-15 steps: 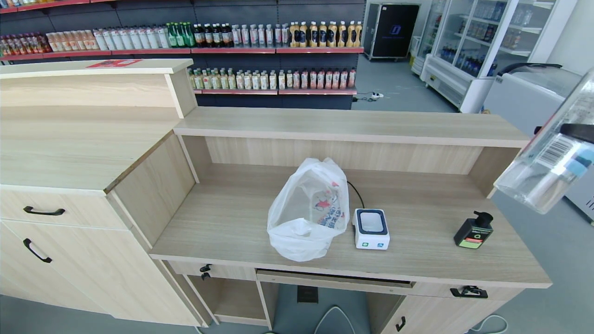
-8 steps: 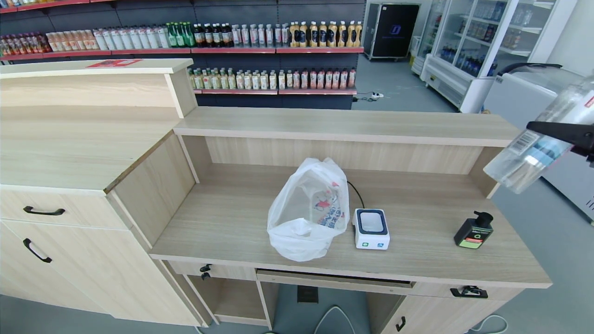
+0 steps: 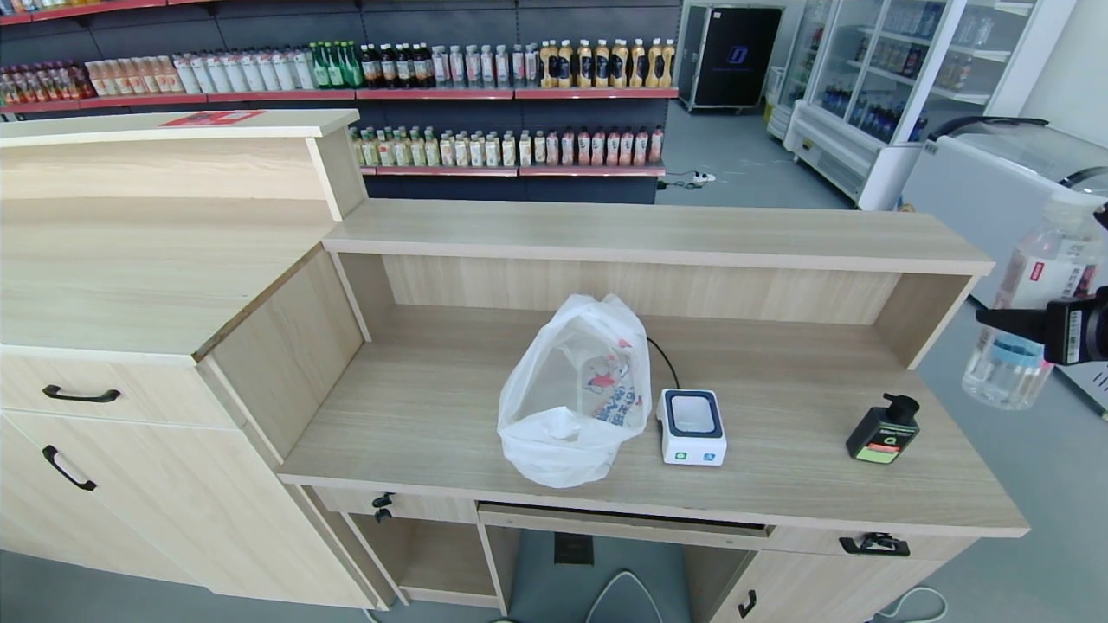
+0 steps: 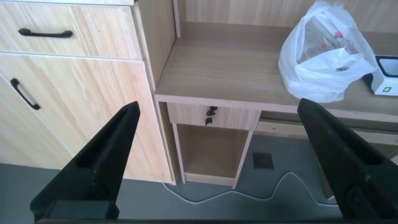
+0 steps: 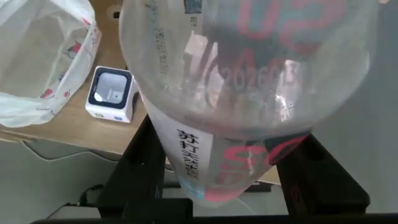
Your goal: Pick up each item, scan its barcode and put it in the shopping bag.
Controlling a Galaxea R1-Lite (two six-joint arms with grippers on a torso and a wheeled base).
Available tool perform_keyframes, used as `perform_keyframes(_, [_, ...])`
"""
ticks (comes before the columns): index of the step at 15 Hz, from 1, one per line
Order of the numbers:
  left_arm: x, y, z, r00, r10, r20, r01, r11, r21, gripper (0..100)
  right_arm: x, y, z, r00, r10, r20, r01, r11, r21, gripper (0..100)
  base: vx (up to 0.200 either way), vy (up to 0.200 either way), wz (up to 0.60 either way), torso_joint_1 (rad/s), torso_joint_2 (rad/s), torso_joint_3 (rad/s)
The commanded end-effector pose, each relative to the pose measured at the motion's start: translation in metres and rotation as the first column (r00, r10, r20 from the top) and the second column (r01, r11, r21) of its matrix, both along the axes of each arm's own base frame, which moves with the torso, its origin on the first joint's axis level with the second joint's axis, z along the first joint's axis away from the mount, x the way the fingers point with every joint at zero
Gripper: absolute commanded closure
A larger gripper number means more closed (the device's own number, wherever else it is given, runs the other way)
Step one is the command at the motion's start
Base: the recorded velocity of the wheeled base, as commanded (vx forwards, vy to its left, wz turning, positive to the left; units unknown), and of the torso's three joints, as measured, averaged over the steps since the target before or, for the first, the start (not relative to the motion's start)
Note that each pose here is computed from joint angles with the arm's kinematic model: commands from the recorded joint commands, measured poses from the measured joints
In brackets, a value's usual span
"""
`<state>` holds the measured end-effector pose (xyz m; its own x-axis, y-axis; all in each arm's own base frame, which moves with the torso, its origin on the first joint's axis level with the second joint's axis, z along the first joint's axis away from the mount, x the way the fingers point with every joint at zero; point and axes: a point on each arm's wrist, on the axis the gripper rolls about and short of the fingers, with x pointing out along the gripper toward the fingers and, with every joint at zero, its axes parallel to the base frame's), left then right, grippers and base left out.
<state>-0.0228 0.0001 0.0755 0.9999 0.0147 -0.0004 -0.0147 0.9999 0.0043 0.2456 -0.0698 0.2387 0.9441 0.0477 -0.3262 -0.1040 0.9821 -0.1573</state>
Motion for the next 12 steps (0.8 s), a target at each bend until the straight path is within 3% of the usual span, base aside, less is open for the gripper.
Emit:
perform_keyframes(1, [0.0,0.0,0.0,1.0,0.001,0.0,-0.001,1.0,0.0,0,0.003,0.002,-0.002,1.0,0.008,-0.006,-0.009,1.0,-0.009,100,0.0,0.0,0.0,0.0,0.0,0.0])
perform_keyframes(5, [0.0,0.0,0.0,1.0,0.001,0.0,-0.001,1.0,0.0,0,0.001,-0.002,-0.006,0.985,-0.158,-0.075,0.147,0.979,-0.139,100,0.0,0.0,0.0,0.0,0.0,0.0])
perform_keyframes(8, [0.0,0.0,0.0,1.0,0.001,0.0,-0.001,1.0,0.0,0,0.005,0.016,-0.02,0.988,-0.083,-0.13,0.067,0.99,-0.127,100,0.0,0.0,0.0,0.0,0.0,0.0])
perform_keyframes(12, [0.0,0.0,0.0,1.0,0.001,0.0,-0.001,1.0,0.0,0,-0.005,0.018,-0.025,0.985,-0.094,-0.143,0.075,0.988,-0.133,100,0.0,0.0,0.0,0.0,0.0,0.0])
